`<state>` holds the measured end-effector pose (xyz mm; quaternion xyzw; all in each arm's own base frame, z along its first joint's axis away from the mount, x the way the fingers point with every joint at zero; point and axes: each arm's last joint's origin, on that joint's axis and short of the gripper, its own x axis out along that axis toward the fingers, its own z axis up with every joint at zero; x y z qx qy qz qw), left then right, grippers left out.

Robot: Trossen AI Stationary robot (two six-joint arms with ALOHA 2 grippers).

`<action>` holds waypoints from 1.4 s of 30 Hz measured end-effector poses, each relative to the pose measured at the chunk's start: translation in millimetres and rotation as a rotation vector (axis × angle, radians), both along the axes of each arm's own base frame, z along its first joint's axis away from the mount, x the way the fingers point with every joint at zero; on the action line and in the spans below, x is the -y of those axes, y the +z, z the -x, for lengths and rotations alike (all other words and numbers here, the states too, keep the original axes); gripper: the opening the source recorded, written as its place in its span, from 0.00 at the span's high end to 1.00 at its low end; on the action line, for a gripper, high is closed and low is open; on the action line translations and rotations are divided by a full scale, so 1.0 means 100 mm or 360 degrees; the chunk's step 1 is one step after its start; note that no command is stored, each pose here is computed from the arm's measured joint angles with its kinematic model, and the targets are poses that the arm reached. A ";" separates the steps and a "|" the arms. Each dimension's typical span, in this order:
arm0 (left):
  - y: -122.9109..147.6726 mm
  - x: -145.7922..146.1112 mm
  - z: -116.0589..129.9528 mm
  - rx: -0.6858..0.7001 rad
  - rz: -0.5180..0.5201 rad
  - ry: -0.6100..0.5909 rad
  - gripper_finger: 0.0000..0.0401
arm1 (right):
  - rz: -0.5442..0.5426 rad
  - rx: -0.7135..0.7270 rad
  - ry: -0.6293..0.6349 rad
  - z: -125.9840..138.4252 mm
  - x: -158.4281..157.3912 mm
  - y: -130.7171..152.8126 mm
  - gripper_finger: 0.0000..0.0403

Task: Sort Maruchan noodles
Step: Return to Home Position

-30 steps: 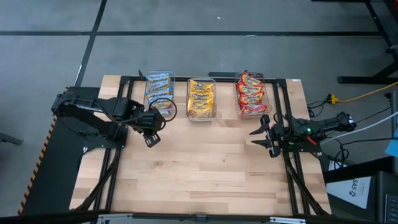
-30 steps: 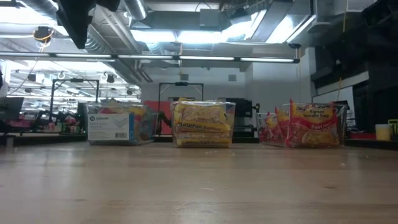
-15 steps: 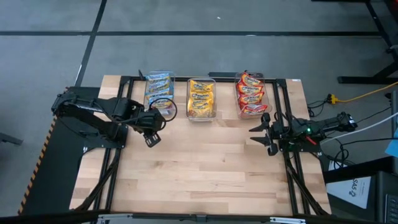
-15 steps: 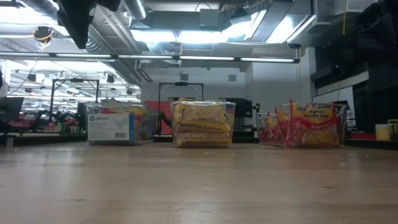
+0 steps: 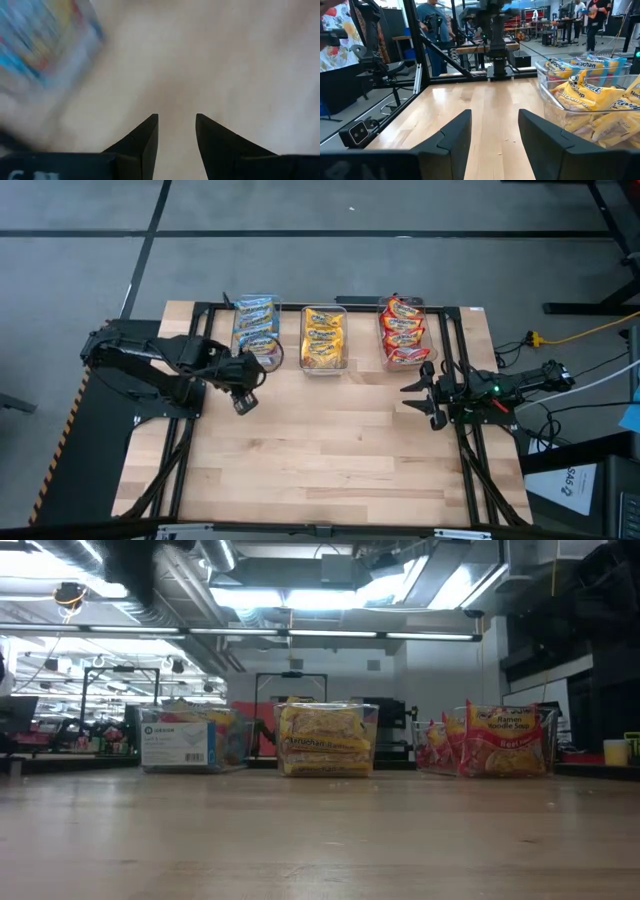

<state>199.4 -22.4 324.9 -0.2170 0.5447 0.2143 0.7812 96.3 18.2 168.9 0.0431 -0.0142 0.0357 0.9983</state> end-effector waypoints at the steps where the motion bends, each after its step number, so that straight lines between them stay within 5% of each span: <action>1: 0.01 -0.03 0.00 0.0125 -0.0087 0.0057 0.69 | 0.0000 0.0000 0.0000 0.00 0.00 0.00 0.58; 5: -0.12 -0.04 -0.03 0.0757 -0.0646 -0.0010 0.69 | -0.0001 0.0000 0.0000 0.00 0.00 0.00 0.58; 9: -0.54 0.03 0.02 0.1354 -0.0713 -0.0494 0.69 | -0.0001 0.0001 0.0001 0.00 0.00 0.00 0.58; 14: -0.92 0.03 0.29 0.1822 -0.0712 -0.0623 0.69 | -0.0001 -0.0001 0.0003 0.00 0.00 0.00 0.58; 29: -1.33 -0.11 0.87 0.2259 -0.0748 -0.0659 0.69 | -0.0001 -0.0001 0.0004 0.00 0.00 0.00 0.58; 42: -1.49 -0.23 1.03 0.2043 -0.0732 -0.0639 0.69 | -0.0001 0.0000 -0.0003 0.00 0.00 0.00 0.58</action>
